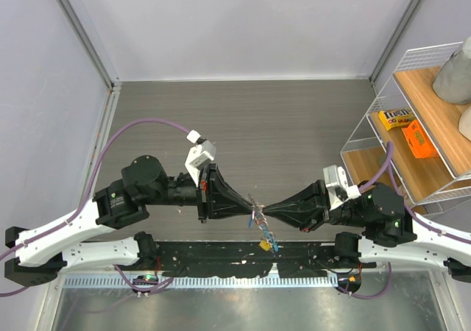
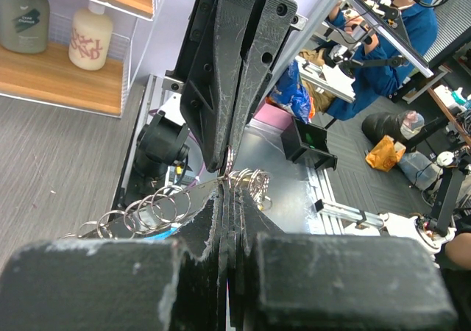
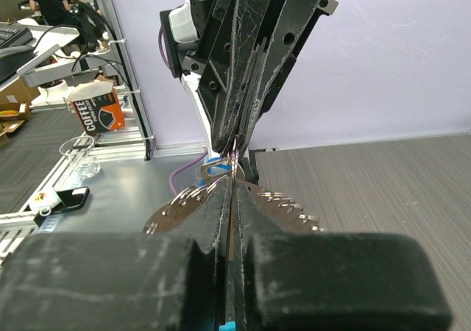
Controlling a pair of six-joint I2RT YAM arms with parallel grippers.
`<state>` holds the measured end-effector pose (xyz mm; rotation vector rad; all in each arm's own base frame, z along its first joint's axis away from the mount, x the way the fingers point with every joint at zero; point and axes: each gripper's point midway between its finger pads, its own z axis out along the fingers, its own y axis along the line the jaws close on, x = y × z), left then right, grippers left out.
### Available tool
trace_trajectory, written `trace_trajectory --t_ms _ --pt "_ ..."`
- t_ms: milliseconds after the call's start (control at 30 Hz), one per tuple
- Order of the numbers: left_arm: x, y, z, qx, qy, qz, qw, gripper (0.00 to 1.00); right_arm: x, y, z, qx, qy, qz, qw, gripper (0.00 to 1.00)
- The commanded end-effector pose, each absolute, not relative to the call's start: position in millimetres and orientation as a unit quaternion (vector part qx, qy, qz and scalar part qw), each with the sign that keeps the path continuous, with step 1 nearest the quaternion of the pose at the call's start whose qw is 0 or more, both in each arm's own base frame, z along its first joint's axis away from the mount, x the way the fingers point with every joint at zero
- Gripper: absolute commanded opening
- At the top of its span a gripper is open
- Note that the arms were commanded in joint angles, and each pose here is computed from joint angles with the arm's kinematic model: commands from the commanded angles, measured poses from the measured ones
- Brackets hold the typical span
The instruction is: Put the keys on the keyring
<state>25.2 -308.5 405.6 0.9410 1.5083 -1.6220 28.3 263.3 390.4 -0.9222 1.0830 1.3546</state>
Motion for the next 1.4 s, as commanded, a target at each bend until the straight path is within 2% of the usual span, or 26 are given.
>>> trace_trajectory --t_ms 0,600,1000,1367 --pt "24 -302 429 0.363 0.558 -0.639 0.386 0.00 23 247 442 -0.358 0.402 0.602 0.590 0.06" --pt "30 -299 428 0.349 0.567 -0.631 0.397 0.00 18 248 443 -0.357 0.395 0.613 0.583 0.06" --pt "29 -297 429 0.350 0.566 -0.631 0.399 0.00 39 242 447 -0.303 0.421 0.598 0.611 0.06" --pt "45 -291 426 0.362 0.570 -0.585 0.449 0.00 53 250 446 -0.264 0.467 0.596 0.597 0.06"
